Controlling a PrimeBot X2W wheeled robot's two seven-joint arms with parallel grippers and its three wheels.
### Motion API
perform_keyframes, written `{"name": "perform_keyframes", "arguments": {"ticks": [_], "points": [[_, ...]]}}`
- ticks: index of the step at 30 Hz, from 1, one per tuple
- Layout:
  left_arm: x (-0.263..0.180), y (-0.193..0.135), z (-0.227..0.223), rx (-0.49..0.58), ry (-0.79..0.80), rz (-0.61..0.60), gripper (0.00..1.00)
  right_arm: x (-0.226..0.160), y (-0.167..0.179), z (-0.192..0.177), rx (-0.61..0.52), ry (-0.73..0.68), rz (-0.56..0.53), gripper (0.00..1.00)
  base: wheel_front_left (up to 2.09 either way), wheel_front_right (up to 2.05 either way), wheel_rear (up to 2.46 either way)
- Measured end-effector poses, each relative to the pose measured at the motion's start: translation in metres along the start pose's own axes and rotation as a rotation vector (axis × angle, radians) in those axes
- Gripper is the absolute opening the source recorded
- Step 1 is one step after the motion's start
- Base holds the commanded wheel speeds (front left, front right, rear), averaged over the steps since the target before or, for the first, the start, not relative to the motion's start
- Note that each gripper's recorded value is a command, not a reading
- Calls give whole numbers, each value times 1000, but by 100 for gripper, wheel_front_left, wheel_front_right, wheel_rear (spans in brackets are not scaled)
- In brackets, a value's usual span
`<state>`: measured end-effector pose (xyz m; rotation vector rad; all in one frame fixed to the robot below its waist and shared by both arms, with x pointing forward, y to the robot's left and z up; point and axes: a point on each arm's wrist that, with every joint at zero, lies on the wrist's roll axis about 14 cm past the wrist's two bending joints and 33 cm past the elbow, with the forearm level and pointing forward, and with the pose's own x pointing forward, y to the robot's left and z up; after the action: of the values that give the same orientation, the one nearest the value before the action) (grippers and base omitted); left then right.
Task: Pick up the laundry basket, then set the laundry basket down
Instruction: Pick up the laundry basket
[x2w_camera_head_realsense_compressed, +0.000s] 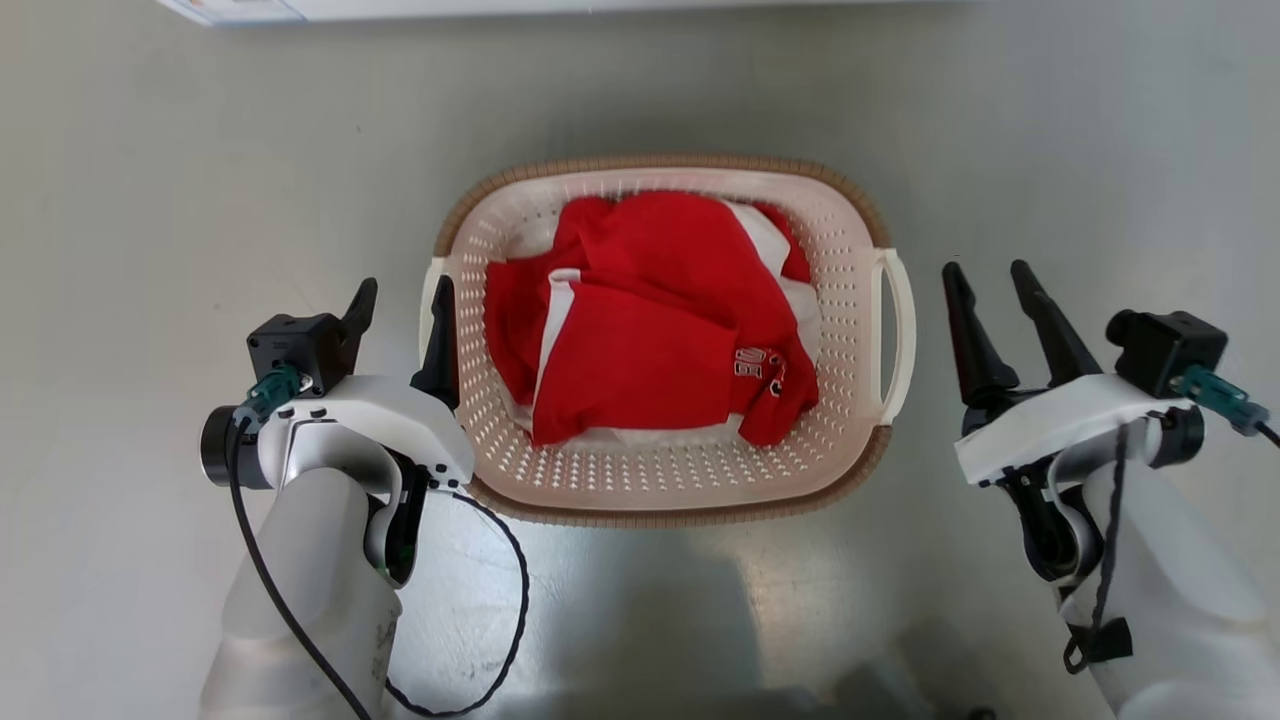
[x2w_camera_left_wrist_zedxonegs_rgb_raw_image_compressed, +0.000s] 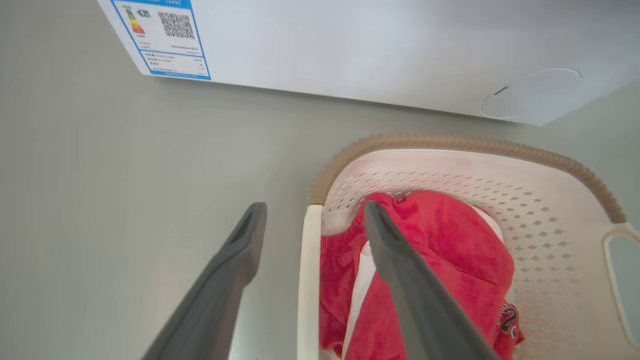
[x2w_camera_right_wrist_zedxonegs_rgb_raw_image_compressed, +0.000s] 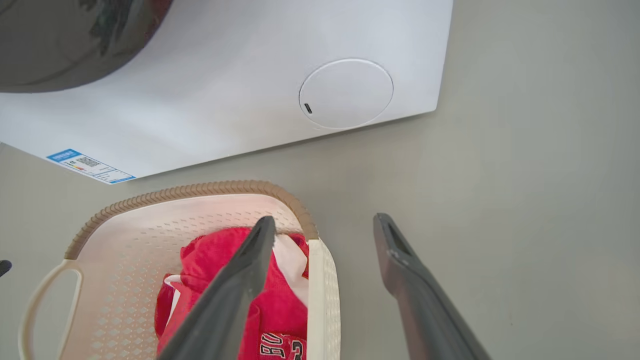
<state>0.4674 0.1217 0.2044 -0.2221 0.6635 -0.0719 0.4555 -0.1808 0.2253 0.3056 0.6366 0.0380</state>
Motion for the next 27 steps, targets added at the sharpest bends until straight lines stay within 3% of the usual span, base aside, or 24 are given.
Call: {"name": "perform_keyframes", "arguments": {"ticks": [14,26,27], "points": [[17,3,-60,1,175,-13,100,16,-1,-56,13,164,4,100,0,0,0],[26,-4,-80,9,241,-46,100,21,-1,-80,65,234,9,100,0,0,0],[26,-4,-81,6,244,-45,93,21,-2,-80,67,235,8,100,0,0,0]]}}
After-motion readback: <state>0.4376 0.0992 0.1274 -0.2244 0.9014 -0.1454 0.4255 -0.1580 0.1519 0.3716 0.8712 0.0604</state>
